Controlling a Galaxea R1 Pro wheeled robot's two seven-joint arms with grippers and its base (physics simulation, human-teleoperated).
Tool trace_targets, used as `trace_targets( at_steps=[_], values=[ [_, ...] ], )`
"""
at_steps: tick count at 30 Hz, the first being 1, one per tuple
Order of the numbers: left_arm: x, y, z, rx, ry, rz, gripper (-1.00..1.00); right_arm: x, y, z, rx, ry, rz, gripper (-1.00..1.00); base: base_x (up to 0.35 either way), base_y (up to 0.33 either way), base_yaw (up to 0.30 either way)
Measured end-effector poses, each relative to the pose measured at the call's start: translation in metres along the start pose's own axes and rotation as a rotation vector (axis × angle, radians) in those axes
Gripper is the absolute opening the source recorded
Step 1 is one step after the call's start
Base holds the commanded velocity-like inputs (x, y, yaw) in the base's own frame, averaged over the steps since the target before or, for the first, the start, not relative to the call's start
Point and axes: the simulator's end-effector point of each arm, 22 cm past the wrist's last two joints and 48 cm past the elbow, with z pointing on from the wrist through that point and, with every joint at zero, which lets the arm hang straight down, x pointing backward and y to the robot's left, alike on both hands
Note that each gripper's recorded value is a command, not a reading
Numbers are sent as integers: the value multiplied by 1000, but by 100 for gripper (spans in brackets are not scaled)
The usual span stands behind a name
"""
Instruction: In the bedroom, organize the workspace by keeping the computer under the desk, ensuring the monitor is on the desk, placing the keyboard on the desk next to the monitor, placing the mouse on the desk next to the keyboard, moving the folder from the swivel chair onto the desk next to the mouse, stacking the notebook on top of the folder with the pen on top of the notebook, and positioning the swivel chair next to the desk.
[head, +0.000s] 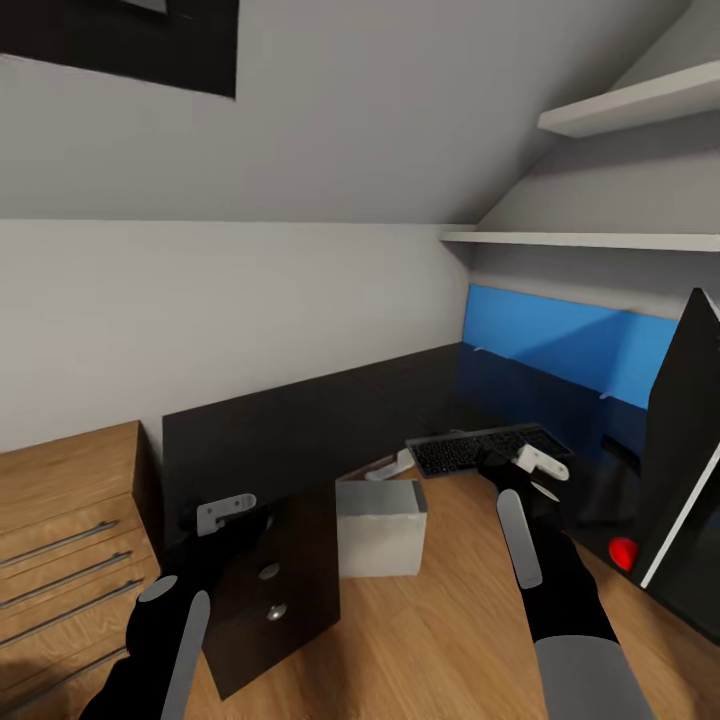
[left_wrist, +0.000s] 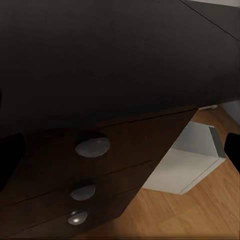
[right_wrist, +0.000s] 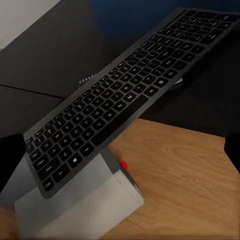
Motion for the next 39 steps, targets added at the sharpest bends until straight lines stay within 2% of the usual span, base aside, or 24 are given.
trace_targets(
  at_steps=[6,12,16,23,28,39],
  values=[
    [-1,0,0,-1,-1,0,100,9,13,2,-61,24,6,100,-47,0,0],
    [-2,0,-1,0,-5,-1,100,31,31,5,-154,83,43,100,-12,0,0],
    [-3,-1,-1,3,-7,-7,100,44,45,5,-220,124,93,100,-4,0,0],
    [8,0,2,16,-9,-32,100,75,58,7,-309,198,218,100,-1,0,0],
    [16,0,5,21,-11,-41,100,91,55,13,-320,217,281,100,0,0,0],
    [38,-6,10,47,-3,-39,100,110,24,32,-263,172,368,100,0,0,0]
  ],
)
